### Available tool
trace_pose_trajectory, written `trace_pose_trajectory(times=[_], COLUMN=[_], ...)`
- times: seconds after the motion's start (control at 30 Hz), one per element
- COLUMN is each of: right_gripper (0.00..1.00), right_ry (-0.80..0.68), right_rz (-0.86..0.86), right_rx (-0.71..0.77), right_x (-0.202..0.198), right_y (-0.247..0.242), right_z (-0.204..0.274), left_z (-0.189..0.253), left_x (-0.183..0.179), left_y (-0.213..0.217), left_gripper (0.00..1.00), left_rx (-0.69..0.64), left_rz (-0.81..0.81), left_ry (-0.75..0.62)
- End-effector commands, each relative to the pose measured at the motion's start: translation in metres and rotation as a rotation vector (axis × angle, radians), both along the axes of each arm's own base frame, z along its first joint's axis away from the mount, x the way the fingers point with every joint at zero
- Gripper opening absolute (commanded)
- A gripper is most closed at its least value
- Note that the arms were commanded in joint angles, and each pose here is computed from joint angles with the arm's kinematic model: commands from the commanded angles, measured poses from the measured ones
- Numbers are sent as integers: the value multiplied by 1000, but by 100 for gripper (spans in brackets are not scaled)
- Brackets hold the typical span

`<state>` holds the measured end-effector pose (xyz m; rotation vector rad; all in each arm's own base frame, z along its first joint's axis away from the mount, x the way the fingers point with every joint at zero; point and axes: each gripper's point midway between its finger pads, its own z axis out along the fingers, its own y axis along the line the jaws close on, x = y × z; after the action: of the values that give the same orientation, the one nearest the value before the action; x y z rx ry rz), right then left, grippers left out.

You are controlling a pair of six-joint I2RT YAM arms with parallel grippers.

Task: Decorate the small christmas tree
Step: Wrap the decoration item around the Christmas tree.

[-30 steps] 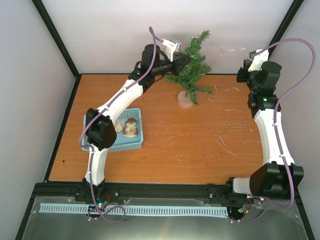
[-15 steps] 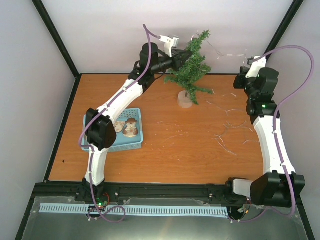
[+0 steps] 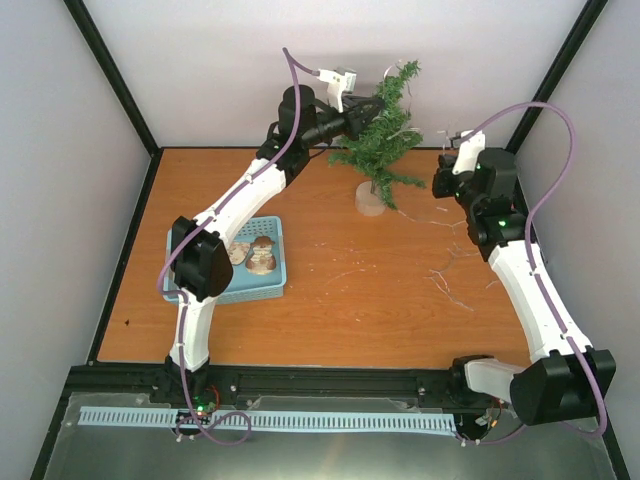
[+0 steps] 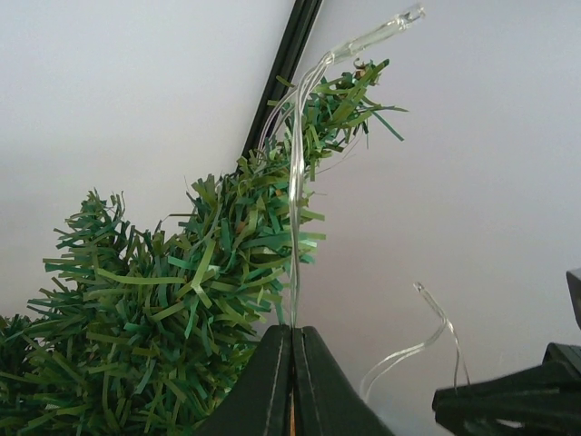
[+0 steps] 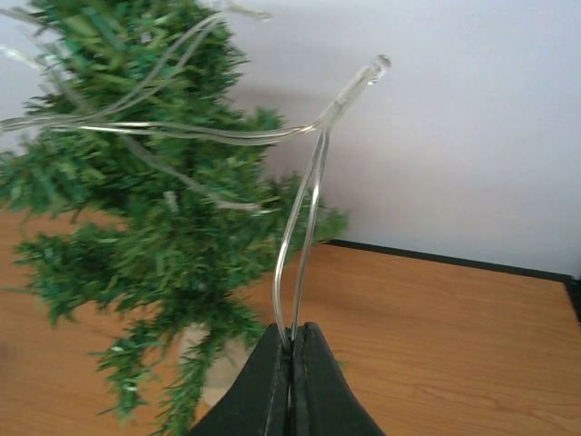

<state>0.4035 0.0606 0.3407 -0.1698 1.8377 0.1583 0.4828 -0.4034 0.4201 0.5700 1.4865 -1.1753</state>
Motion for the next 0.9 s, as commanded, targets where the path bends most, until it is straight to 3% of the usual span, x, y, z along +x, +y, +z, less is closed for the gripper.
trace_pose_trajectory(times=[0.0,0.43,0.57,0.87], right_gripper=[3,3,3,3], right_ry=[-7,6,3,-14], right_rz=[75,151,188,332], right_rx=[-9,1,17,59], right_x=[0,-4,-4,-16], right_y=[28,55,63,91], right_z=[-4,-15,-15,-14], left_z=[20,19,27,28], left_x=[-3,-8,-16,-38], left_y=[9,14,21,39], left_gripper=[2,28,42,52], left_rx=[-24,30,37,94], left_rz=[20,40,52,86], left_ry=[-45,-51,-69,-112])
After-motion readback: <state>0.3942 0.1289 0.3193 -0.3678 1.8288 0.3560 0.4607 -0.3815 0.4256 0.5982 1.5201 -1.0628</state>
